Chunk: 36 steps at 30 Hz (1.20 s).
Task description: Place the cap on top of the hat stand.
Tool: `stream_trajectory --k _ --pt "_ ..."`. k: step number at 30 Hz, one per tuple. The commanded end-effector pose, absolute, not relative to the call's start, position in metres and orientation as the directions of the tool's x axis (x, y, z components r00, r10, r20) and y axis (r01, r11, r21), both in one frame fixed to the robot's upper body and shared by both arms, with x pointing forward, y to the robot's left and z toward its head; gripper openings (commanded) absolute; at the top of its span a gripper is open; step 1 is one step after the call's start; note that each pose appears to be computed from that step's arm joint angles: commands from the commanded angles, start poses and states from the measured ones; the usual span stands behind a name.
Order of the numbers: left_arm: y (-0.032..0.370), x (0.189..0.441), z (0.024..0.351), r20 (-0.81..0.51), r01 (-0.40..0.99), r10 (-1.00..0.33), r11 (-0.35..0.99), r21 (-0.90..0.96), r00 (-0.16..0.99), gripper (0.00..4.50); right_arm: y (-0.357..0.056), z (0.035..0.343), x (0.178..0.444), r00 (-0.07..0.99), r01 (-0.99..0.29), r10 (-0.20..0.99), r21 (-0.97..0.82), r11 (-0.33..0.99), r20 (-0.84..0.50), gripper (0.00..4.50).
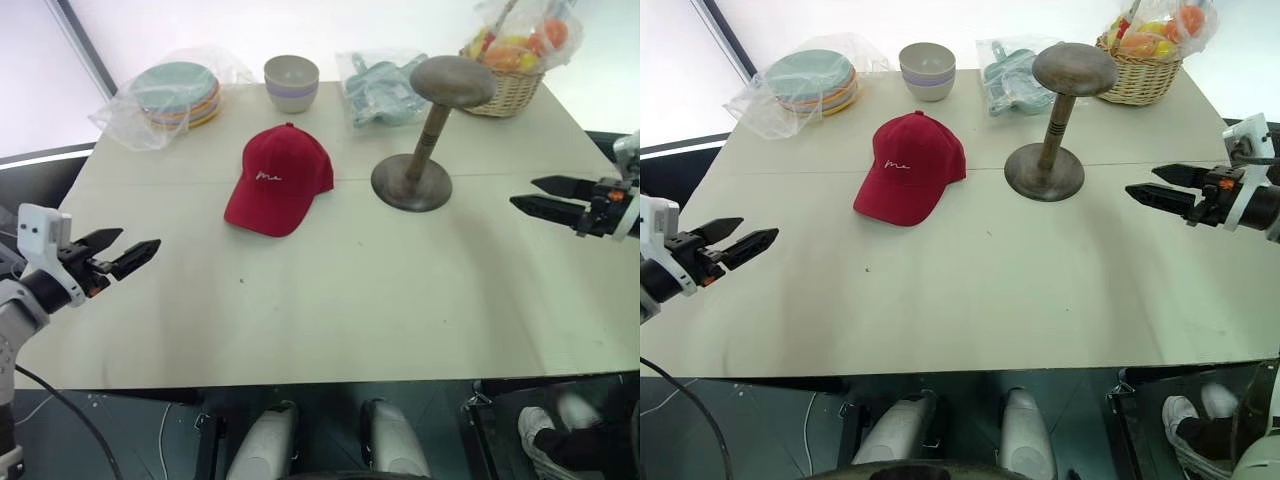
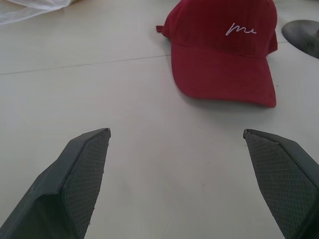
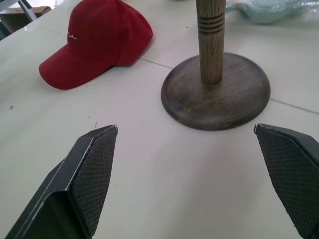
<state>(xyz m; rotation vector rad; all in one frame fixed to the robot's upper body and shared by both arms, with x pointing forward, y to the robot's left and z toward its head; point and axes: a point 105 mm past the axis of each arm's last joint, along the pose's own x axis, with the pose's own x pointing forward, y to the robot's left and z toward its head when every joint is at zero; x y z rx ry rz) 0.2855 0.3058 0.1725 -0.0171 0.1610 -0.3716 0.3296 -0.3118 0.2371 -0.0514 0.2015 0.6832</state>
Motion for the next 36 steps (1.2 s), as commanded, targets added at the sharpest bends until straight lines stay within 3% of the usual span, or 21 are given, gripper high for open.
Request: stream_trajectory --k 1,21,29,33,36 --pt "0.305 0.287 0.185 -0.119 0.367 -0.365 0.930 -0.001 0.923 4.47 -0.316 0.252 0.330 0.778 -0.618 0.605 -0.030 0.786 -0.171 4.50" --pt "0.311 0.291 0.187 -0.125 0.343 -0.338 0.939 0.021 0.933 4.47 -0.324 0.259 0.333 0.810 -0.579 0.564 -0.069 0.812 -0.162 4.50" --pt "0.310 0.298 0.190 -0.166 0.323 -0.300 0.937 0.131 0.939 4.47 -0.316 0.264 0.336 0.800 -0.594 0.578 -0.072 0.801 -0.161 4.50" --pt "0.311 0.300 0.200 -0.130 0.324 -0.302 0.922 0.213 0.944 4.47 -0.283 0.274 0.326 0.718 -0.689 0.676 -0.027 0.725 -0.163 4.50" --pt "0.316 0.303 0.209 -0.123 0.333 -0.310 0.883 0.331 0.943 4.47 -0.222 0.294 0.294 0.510 -0.850 0.856 0.103 0.517 -0.086 4.50"
